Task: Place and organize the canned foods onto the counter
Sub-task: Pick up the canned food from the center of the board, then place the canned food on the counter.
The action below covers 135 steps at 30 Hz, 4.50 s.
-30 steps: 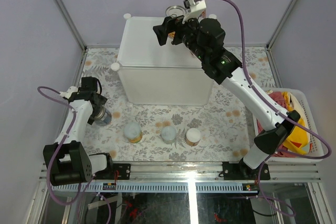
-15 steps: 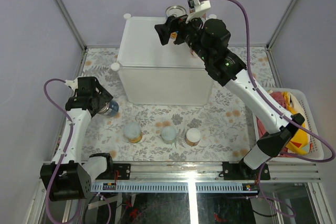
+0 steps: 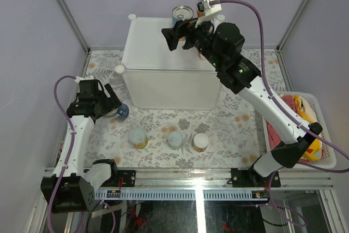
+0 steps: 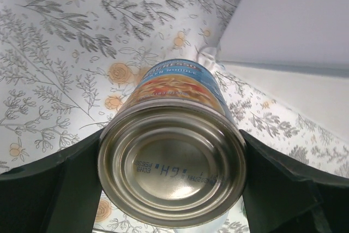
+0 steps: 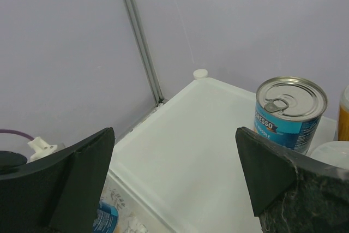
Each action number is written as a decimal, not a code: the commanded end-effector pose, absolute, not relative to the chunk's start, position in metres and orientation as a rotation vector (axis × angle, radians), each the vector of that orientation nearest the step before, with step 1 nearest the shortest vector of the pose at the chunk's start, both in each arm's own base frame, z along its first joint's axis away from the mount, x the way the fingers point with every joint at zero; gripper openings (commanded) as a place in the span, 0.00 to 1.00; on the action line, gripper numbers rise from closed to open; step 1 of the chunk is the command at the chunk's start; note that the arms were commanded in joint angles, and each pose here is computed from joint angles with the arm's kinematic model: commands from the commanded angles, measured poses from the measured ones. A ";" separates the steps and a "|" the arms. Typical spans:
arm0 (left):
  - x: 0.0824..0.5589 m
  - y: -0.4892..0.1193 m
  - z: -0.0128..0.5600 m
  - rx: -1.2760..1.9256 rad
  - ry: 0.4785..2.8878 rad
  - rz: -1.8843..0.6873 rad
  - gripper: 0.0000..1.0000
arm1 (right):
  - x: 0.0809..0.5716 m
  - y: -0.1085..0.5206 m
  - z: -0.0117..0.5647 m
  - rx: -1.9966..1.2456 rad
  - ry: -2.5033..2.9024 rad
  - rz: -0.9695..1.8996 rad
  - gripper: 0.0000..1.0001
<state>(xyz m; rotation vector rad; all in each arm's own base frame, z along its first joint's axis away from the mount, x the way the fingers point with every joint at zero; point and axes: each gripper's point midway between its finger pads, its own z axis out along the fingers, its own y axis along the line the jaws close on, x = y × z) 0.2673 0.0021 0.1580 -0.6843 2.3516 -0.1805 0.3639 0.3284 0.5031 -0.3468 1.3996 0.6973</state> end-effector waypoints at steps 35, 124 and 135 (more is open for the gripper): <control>0.232 -0.146 0.341 0.245 1.990 -0.924 0.00 | 0.168 0.339 0.357 -1.089 1.428 0.792 1.00; 0.217 -0.182 0.482 -0.012 1.077 -1.618 0.00 | 0.166 0.271 0.495 -0.053 1.324 1.295 0.99; 0.210 -0.167 0.509 -0.060 0.864 -1.681 0.00 | 0.196 0.293 0.521 0.226 1.302 1.483 0.99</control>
